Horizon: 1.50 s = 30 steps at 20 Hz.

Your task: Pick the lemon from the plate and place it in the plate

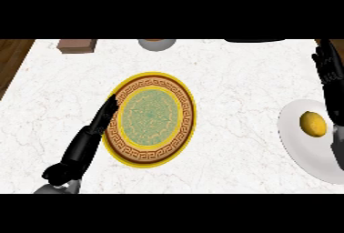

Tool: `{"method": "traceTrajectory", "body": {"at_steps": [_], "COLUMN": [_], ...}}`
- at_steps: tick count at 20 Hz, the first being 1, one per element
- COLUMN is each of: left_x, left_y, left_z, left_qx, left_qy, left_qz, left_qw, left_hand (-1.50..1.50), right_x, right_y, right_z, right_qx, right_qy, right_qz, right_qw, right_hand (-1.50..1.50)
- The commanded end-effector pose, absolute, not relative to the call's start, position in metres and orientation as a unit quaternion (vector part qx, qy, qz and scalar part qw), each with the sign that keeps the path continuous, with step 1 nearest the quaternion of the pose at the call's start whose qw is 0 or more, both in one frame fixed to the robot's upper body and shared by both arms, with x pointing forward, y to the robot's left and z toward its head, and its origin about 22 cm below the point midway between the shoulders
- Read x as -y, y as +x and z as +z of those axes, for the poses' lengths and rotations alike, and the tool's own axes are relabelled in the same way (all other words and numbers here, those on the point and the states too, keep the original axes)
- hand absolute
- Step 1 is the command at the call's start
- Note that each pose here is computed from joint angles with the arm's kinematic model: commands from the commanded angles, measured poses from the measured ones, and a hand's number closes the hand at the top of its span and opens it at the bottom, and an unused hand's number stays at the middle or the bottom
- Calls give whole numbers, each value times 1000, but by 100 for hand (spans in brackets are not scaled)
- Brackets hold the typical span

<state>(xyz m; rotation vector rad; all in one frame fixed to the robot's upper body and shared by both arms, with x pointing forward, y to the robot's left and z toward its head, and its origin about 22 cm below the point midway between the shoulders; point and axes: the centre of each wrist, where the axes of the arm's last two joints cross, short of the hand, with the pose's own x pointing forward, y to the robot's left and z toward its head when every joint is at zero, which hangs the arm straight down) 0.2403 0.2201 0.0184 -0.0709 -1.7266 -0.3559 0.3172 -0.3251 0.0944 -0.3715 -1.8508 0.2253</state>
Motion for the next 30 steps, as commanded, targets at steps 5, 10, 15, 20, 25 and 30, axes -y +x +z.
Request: {"method": "traceTrajectory", "body": {"at_steps": [5, 10, 15, 20, 25, 30], "left_x": [-273, -281, -289, -298, -317, -307], "left_y": [251, 242, 244, 239, 250, 254], "left_z": [4, -10, -18, -13, -12, -18], "left_qx": [726, 694, 690, 685, 690, 683], "left_qy": [65, 67, 63, 74, 79, 80], "left_qz": [-101, -75, -62, -70, -57, -57], "left_qw": [678, 713, 718, 721, 717, 724], "left_hand": [0, 0, 0, 0, 0, 0], "right_x": [345, 370, 299, 303, 331, 353], "right_y": [341, 319, 308, 295, 269, 260], "right_z": [66, 29, -36, -26, -22, -9], "right_qx": [704, 650, 677, 645, 577, 483], "right_qy": [-169, -423, -449, -511, -552, -551], "right_qz": [-140, -191, -149, -150, -105, -30], "right_qw": [676, 602, 563, 548, 593, 680], "right_hand": [150, -150, -150, -150, -150, -150]}}
